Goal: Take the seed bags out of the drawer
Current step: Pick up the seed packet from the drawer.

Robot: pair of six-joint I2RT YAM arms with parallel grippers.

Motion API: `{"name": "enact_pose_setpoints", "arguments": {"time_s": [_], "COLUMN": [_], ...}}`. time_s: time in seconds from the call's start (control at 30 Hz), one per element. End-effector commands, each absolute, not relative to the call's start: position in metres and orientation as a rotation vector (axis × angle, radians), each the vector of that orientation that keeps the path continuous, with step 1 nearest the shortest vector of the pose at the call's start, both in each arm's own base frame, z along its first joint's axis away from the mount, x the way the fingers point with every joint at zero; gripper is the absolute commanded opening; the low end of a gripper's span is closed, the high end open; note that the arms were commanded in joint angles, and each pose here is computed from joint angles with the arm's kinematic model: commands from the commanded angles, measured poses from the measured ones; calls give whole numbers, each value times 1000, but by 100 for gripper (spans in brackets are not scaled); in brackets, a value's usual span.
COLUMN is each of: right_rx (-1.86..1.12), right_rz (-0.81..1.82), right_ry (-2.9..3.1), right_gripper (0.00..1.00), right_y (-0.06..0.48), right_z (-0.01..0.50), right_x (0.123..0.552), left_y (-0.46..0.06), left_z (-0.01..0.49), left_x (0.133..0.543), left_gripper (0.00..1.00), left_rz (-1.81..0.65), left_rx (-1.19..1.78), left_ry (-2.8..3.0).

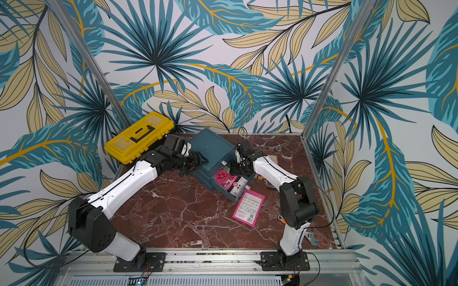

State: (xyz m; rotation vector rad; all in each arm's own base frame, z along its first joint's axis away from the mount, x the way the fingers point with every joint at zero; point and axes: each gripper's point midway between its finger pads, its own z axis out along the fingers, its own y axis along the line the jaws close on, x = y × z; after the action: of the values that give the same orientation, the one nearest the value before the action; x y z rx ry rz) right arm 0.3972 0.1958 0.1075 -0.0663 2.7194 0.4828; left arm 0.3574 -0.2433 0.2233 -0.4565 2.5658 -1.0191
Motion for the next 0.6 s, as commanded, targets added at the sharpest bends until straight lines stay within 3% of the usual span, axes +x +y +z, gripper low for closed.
{"name": "enact_pose_setpoints", "arguments": {"time_s": [0.0,0.57], "right_rx": [-100,-170], "right_rz": [571,791], "right_ry": [2802,2825], "right_gripper": [50,37], "right_y": [205,222], "right_z": [94,105], "right_x": [374,343], "left_y": [-237,-239], "left_z": [229,229], "left_x": [363,363], "left_gripper": [66,66], "left_rz": [-978,-987], "left_rx": [-476,-467], "left_ry": [2554,2555]}}
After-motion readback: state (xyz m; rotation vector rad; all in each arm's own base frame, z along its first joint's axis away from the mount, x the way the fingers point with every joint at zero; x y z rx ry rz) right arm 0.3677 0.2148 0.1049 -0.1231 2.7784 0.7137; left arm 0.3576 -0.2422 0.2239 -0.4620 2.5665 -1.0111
